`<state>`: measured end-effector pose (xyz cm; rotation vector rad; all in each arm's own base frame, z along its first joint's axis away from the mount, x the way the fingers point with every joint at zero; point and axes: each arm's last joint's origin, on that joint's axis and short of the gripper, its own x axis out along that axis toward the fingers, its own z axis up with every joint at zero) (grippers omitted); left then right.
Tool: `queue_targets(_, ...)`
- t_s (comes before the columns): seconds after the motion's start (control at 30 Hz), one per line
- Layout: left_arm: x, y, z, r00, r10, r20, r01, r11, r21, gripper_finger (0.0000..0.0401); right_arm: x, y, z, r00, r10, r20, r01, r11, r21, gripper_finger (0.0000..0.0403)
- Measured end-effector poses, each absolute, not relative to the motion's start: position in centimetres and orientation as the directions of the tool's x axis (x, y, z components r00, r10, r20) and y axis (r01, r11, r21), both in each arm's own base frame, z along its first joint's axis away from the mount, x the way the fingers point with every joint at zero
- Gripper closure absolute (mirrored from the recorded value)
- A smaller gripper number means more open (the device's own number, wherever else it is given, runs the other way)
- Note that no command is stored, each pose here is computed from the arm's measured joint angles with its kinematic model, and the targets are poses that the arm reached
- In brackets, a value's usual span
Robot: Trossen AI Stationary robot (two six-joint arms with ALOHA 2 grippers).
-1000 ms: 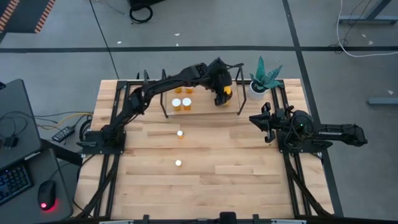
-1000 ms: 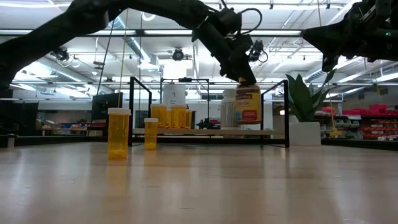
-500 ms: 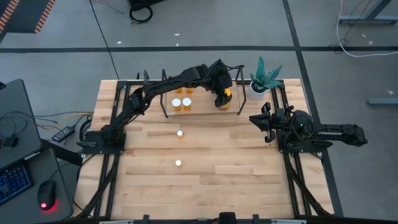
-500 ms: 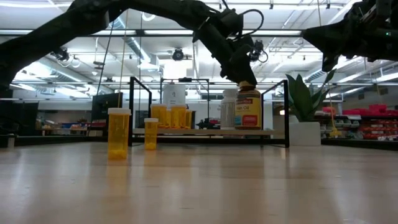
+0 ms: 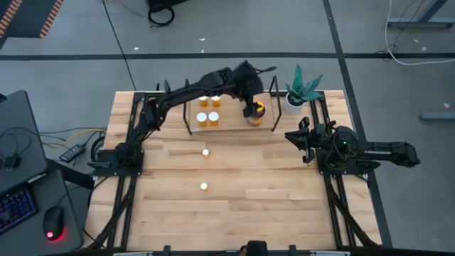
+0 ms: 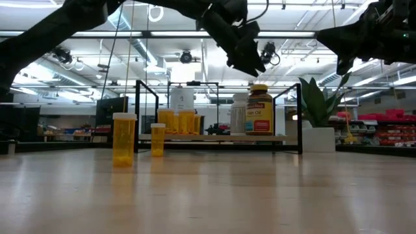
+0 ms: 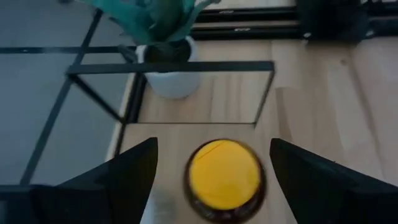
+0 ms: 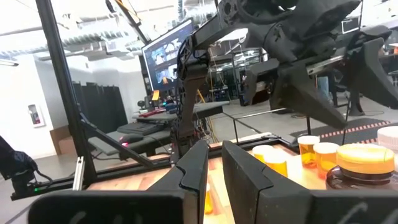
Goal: Pick and place medicine bottles onto shelf by color
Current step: Adjust the white pill bottle on the shelf
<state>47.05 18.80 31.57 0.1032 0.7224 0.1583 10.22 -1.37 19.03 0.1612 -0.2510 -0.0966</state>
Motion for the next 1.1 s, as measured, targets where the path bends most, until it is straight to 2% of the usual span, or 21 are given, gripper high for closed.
queue_targets(0.2, 45.1, 20.7, 33.0, 0.687, 0.303, -0.66, -0.194, 0.952, 0.235, 0.0083, 10.2, -1.4, 19.0, 0.964, -0.115, 0.239, 0.075, 0.983, 0.17, 0.0346)
queue_targets(0.3, 43.9, 22.2, 32.7, 0.623, 0.351, -0.7, -0.241, 0.937, 0.255, 0.0085, 10.2, -1.4, 19.0, 0.964, -0.115, 0.239, 0.075, 0.983, 0.17, 0.0346)
queue_targets(0.53, 41.2, 26.3, 31.7, 0.51, 0.412, -0.755, -0.387, 0.894, 0.227, 0.0101, 10.2, -1.4, 19.0, 0.964, -0.115, 0.239, 0.075, 0.983, 0.17, 0.0346)
queue_targets(0.73, 40.2, 28.0, 29.4, 0.45, 0.402, -0.797, -0.467, 0.867, 0.173, 0.0106, 10.2, -1.4, 19.0, 0.964, -0.115, 0.239, 0.075, 0.983, 0.17, 0.0346)
queue_targets(0.9, 40.5, 28.2, 26.3, 0.415, 0.409, -0.813, -0.476, 0.859, 0.189, 0.0106, 10.2, -1.4, 19.0, 0.964, -0.115, 0.239, 0.075, 0.983, 0.17, 0.0346)
queue_targets(1.1, 41.3, 27.9, 24.2, 0.434, 0.432, -0.791, -0.476, 0.855, 0.205, 0.0106, 10.2, -1.4, 19.0, 0.964, -0.115, 0.239, 0.075, 0.983, 0.17, 0.0346)
